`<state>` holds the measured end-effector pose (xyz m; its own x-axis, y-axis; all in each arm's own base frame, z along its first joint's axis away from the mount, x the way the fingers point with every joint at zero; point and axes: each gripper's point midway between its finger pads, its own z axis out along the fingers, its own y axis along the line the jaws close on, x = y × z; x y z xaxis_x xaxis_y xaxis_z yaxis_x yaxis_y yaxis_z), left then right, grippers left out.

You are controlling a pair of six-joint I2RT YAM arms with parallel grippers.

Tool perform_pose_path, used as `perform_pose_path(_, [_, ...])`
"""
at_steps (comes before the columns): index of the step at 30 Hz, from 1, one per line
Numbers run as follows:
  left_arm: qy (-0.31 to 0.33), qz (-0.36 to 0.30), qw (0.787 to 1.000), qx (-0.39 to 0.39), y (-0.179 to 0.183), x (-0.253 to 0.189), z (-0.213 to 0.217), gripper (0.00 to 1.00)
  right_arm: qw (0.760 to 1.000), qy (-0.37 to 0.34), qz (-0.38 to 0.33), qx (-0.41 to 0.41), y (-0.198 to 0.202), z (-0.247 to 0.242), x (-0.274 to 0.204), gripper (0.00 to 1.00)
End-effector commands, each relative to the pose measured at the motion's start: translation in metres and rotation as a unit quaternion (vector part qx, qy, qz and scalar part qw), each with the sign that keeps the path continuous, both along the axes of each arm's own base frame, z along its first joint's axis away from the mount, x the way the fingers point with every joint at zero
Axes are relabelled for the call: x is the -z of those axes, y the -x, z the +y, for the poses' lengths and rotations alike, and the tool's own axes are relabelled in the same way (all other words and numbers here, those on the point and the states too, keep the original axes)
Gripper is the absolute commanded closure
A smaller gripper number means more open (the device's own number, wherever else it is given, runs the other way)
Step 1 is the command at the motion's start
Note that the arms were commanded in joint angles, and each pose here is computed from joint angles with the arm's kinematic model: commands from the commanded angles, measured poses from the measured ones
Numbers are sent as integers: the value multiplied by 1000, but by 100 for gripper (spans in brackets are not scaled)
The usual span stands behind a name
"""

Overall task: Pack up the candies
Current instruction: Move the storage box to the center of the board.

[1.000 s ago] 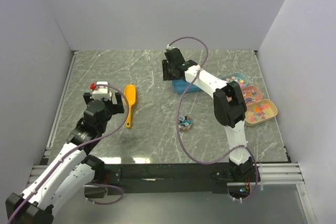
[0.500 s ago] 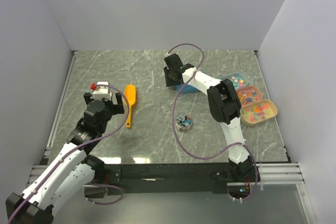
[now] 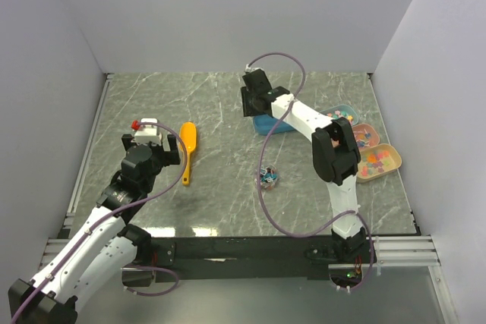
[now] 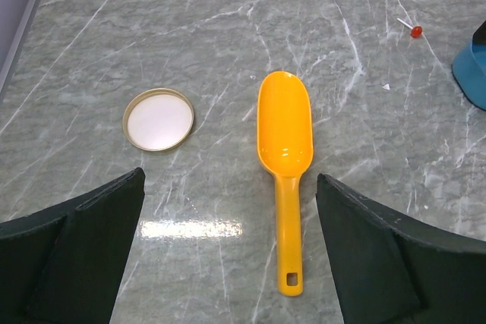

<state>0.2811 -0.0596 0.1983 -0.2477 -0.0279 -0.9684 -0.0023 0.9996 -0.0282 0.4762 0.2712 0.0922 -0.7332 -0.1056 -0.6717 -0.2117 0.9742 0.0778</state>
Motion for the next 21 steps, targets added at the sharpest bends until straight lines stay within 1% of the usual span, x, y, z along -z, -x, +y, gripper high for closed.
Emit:
perform_pose_path(1, [5, -20, 1000, 7, -3, -9, -2, 1, 999, -9, -35, 30, -11, -13, -30, 55])
perform_pose_path(10, [4, -19, 1000, 9, -3, -9, -3, 1, 1000, -10, 8, 15, -15, -6, 4, 57])
perform_pose_path(14, [4, -20, 1000, 9, -3, -9, -3, 1, 1000, 0, 23, 8, -13, -6, 18, 60])
perform_pose_path(19, [4, -19, 1000, 9, -3, -9, -3, 1, 999, 17, 35, 1, -12, -12, 32, 72])
perform_pose_path(21, [4, -20, 1000, 9, -3, -9, -3, 1, 999, 24, 37, -1, -12, -16, 34, 78])
